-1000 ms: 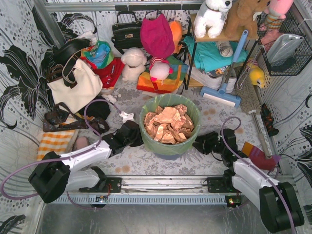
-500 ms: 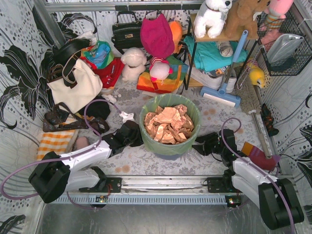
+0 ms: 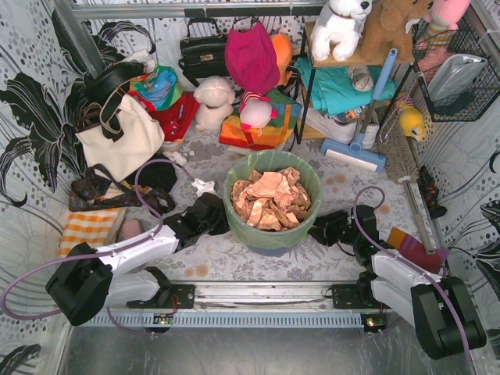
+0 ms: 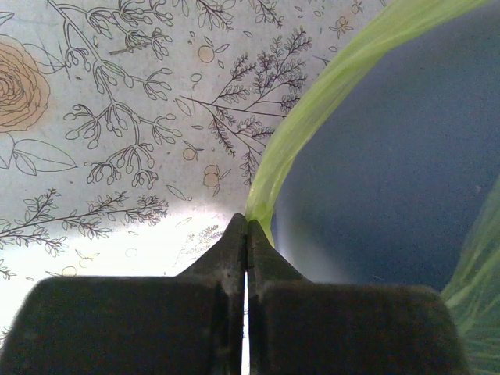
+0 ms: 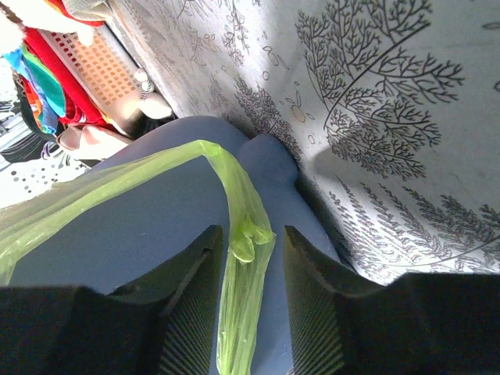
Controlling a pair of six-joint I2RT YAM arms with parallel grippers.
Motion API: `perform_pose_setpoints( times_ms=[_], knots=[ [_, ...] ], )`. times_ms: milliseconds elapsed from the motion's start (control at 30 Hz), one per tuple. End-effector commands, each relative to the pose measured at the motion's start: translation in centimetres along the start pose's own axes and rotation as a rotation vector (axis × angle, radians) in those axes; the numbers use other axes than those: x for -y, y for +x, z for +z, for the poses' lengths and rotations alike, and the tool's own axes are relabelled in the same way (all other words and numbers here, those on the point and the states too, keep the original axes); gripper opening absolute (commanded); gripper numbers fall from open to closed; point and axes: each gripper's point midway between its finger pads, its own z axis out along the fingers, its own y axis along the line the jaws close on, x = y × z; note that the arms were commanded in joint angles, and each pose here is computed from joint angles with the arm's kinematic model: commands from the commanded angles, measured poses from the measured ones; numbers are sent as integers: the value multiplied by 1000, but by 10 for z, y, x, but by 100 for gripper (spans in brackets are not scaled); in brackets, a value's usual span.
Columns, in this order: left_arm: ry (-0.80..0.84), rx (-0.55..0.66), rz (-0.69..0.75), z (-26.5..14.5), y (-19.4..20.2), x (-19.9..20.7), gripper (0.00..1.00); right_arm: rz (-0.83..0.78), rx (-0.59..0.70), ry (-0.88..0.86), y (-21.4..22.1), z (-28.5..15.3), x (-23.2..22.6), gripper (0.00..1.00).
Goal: Tie the trash bag
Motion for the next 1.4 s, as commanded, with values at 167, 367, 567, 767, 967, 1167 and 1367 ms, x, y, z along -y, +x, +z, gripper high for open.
perform_pose_setpoints(
  times_ms=[167, 367, 567, 767, 967, 1167, 1367],
  knots=[
    [32, 30, -15, 1, -8, 7, 0, 2, -46, -52, 7, 0, -17, 27],
    [39, 32, -22, 1, -7, 8, 0, -3, -54, -72, 9, -2, -23, 7],
    [27, 36, -24, 1, -7, 5, 0, -61, -10, -20, 4, -5, -15, 0],
    [11, 38, -17, -3, -9, 3, 0, -214, 105, 123, -11, -22, 5, 0],
    [-6, 45, -13, -6, -11, 1, 0, -365, 210, 310, -29, -48, 26, 0],
    [-12, 28, -1, -3, -10, 1, 0, -489, 247, 443, -42, -63, 33, 0],
    [-22, 23, 6, -1, -9, 0, 0, -518, 223, 397, -38, -58, 21, 0]
  ],
)
